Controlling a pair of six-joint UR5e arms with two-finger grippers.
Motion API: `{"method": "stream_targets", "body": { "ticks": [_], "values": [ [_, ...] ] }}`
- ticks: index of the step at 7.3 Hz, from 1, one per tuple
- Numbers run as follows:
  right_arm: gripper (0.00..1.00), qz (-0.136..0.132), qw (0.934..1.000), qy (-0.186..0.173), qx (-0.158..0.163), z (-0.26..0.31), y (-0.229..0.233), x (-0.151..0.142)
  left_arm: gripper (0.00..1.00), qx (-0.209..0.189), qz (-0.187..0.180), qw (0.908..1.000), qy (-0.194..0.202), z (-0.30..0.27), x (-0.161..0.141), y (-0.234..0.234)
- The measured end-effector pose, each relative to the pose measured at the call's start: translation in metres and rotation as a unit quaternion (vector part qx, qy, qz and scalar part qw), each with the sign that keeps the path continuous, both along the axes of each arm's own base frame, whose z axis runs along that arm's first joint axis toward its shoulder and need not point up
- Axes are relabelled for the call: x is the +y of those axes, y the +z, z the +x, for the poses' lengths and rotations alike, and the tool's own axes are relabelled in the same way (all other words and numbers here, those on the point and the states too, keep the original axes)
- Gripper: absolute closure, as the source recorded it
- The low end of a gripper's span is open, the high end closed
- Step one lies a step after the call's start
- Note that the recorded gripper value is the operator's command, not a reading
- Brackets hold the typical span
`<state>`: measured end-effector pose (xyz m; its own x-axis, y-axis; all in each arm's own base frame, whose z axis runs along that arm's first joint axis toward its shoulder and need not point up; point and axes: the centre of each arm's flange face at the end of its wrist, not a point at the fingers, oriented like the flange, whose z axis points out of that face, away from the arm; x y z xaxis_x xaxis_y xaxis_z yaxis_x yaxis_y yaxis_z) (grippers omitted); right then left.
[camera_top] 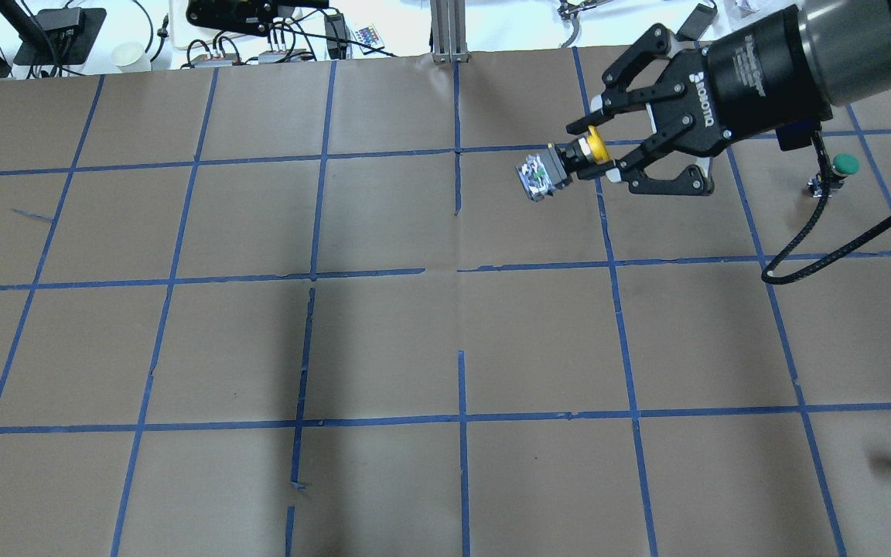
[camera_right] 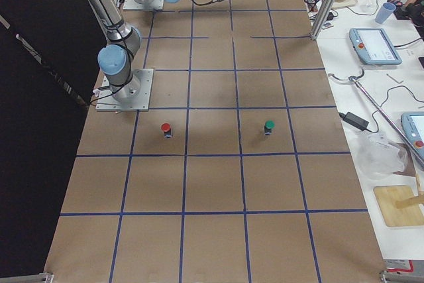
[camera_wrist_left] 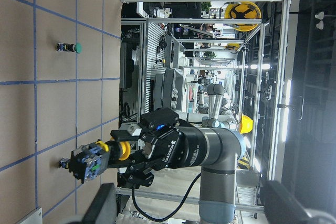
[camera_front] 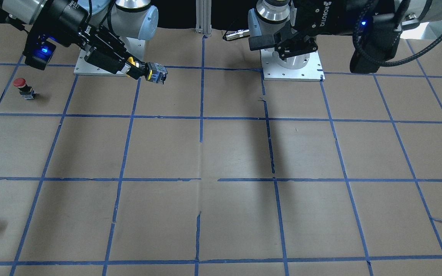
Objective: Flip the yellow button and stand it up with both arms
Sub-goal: 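Carry the button with the right gripper down to the table, cap up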
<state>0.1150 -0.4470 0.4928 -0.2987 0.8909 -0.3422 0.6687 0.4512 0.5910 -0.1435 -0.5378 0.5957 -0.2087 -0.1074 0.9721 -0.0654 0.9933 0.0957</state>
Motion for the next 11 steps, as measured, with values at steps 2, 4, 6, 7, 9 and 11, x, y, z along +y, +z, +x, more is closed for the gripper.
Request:
{"method": "stream_targets", "body": {
  "ticks": [2, 4, 6, 7, 9, 11],
  "values": [
    [0.95, -0.017, 0.9756, 0.156, 0.153, -0.03, -0.029, 0.013, 0.0, -0.094, 0.001, 0.9956, 0.0, 0.006, -0.009, 0.005],
    [0.95, -0.043, 0.9177, 0.295, 0.262, -0.06, -0.05, 0.016, 0.0, -0.24, -0.009, 0.9708, -0.004, 0.019, -0.01, -0.004],
    [0.95, -0.099, 0.8669, 0.371, 0.318, -0.105, -0.089, 0.011, 0.0, -0.386, -0.024, 0.9219, -0.013, 0.037, -0.006, -0.012],
    [0.95, -0.131, 0.845, 0.397, 0.334, -0.134, -0.111, 0.012, 0.0, -0.449, -0.027, 0.8928, -0.019, 0.044, -0.005, -0.016],
    [0.95, -0.177, 0.8219, 0.421, 0.341, -0.19, -0.137, 0.021, 0.0, -0.55, -0.03, 0.8338, -0.031, 0.037, -0.002, -0.024],
    [0.95, -0.226, 0.8119, 0.426, 0.329, -0.234, -0.155, 0.034, 0.0, -0.604, -0.022, 0.7955, -0.04, 0.003, 0.01, -0.032]
  ]
}}
